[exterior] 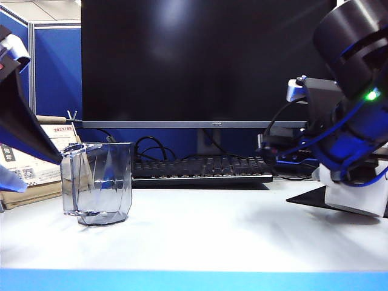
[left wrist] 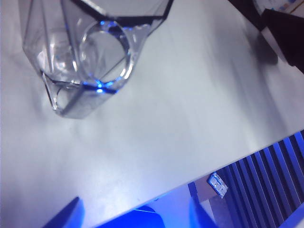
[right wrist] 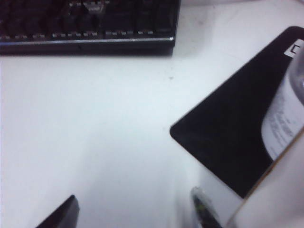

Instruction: Swap the positions of the transparent plastic cup and the white ceramic cup.

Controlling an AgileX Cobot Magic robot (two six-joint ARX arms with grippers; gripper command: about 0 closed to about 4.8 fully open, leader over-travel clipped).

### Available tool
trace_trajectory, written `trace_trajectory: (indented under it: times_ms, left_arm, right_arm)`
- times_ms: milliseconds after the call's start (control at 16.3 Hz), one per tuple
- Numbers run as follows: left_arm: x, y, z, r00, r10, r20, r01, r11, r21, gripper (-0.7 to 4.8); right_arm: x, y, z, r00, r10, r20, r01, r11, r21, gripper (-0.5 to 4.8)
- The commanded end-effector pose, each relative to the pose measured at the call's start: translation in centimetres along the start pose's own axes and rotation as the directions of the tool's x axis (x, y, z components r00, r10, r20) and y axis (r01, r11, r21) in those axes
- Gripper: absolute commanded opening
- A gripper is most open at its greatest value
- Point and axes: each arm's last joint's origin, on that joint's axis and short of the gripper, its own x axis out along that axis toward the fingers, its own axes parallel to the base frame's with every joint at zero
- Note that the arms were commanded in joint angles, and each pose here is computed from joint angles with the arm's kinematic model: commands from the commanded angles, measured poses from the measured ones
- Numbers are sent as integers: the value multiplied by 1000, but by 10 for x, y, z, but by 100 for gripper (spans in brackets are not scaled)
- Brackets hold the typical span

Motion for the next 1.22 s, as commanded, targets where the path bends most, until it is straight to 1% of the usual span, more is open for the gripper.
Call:
trace_trajectory:
  times_ms: [61, 122, 551, 612, 674, 735, 919, 980, 1102, 1225]
  left_arm:
    - [0, -1, 2, 1000, -10, 21, 10, 1000, 22, 290]
    - [0, -1, 2, 1000, -10, 20, 10, 1000, 22, 290]
    - [-1, -1, 3, 1000, -5, 26, 4, 1000, 23, 290]
    - [-1, -1, 3, 1000, -5, 28, 5, 1000, 23, 290]
    - [-1, -1, 3, 1000, -5, 28, 5, 1000, 23, 290]
    - [-1, -1, 3, 1000, -5, 28, 5, 1000, 23, 290]
    - [-1, -1, 3, 1000, -6, 28, 5, 1000, 23, 290]
    - [-1, -1, 3, 1000, -6, 27, 5, 1000, 23, 290]
    - [-1, -1, 3, 1000, -6, 27, 5, 1000, 23, 290]
    - [-1, -1, 3, 1000, -6, 28, 6, 1000, 23, 290]
  right_arm:
    - [7, 1, -3, 1000, -9, 27, 8, 1000, 18, 271]
    - [8, 1, -4, 1000, -5, 29, 5, 1000, 20, 262]
    - [8, 1, -5, 1000, -9, 16, 9, 1000, 13, 261]
    - [8, 0, -7, 1000, -14, 4, 14, 1000, 8, 252]
    - [8, 0, -7, 1000, -19, 1, 19, 1000, 5, 220]
    - [8, 0, -7, 1000, -25, 7, 25, 1000, 6, 210]
    - [8, -1, -4, 995, -81, 52, 80, 997, 21, 208]
    - [8, -2, -3, 994, -92, 62, 91, 996, 25, 177]
    - [8, -3, -2, 990, -123, 74, 121, 992, 29, 159]
    - [8, -3, -2, 989, -126, 76, 124, 992, 30, 119]
